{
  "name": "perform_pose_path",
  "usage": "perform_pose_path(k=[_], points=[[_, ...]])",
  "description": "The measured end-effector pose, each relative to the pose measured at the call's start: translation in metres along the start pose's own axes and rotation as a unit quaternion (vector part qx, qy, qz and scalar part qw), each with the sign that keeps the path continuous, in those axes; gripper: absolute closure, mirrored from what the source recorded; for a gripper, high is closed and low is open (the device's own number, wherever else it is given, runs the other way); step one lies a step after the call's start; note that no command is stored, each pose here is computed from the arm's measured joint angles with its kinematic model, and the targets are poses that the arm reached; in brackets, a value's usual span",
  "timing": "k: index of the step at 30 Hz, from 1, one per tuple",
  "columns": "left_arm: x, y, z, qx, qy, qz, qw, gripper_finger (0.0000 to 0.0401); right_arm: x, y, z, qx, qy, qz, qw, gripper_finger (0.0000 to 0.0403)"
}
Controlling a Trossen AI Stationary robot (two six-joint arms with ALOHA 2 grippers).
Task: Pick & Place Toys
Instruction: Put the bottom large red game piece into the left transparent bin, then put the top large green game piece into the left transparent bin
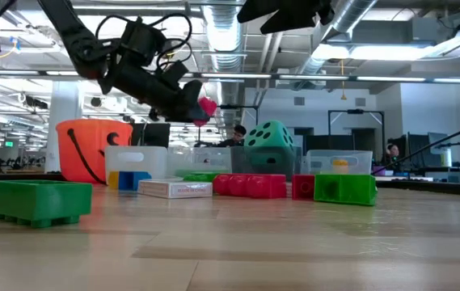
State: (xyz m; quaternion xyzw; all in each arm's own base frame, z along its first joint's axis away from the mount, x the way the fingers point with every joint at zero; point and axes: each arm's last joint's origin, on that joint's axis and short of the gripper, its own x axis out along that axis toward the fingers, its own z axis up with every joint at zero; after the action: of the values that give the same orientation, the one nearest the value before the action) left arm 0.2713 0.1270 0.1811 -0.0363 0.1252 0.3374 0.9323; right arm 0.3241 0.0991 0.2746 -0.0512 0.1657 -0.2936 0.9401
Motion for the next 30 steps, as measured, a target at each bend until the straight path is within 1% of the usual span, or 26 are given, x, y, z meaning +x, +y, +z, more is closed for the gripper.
perform_pose_path(k=[3,8,10,12,15,17,19,21,23,25,28,30], points=[[0.003,-0.001,0.000,-0.004,-0.014,-0.006,1.000,0.0204,0.000,0.000,0.000,0.000,0.000,0.000,1.000,0.0092],[0.004,-0.003,-0.001,-0.005,-0.017,-0.041,0.999,0.0156,0.000,0.000,0.000,-0.001,0.000,0.000,1.000,0.0092],[0.004,-0.005,-0.001,-0.005,-0.015,-0.068,0.998,0.0139,0.000,0.000,0.000,-0.001,0.001,-0.001,1.000,0.0092],[0.003,-0.008,-0.001,-0.004,-0.012,-0.111,0.994,0.0127,0.000,0.000,0.000,-0.001,0.001,0.000,1.000,0.0092],[0.001,-0.016,-0.003,0.000,0.001,-0.201,0.980,0.0117,0.000,0.000,0.000,-0.002,0.001,0.000,1.000,0.0092],[-0.002,-0.024,-0.006,0.003,0.015,-0.269,0.963,0.0115,0.000,0.000,0.000,-0.006,0.002,0.003,1.000,0.0092],[-0.007,-0.033,-0.009,0.007,0.032,-0.330,0.944,0.0116,0.000,0.001,-0.001,-0.013,0.005,0.018,1.000,0.0092],[-0.012,-0.044,-0.013,0.016,0.049,-0.369,0.928,0.0116,0.000,0.002,-0.001,-0.020,0.009,0.038,0.999,0.0092],[-0.017,-0.055,-0.019,0.061,0.061,-0.389,0.917,0.0116,0.001,0.002,-0.001,-0.030,0.012,0.055,0.998,0.0092],[-0.023,-0.064,-0.027,0.130,0.067,-0.404,0.903,0.0116,0.002,0.003,-0.001,-0.038,0.016,0.072,0.997,0.0092],[-0.030,-0.075,-0.036,0.225,0.075,-0.386,0.892,0.0116,0.002,0.003,-0.001,-0.040,0.019,0.091,0.995,0.0092],[-0.033,-0.078,-0.039,0.263,0.079,-0.369,0.888,0.0116,0.002,0.004,-0.001,-0.042,0.019,0.096,0.994,0.0092]])
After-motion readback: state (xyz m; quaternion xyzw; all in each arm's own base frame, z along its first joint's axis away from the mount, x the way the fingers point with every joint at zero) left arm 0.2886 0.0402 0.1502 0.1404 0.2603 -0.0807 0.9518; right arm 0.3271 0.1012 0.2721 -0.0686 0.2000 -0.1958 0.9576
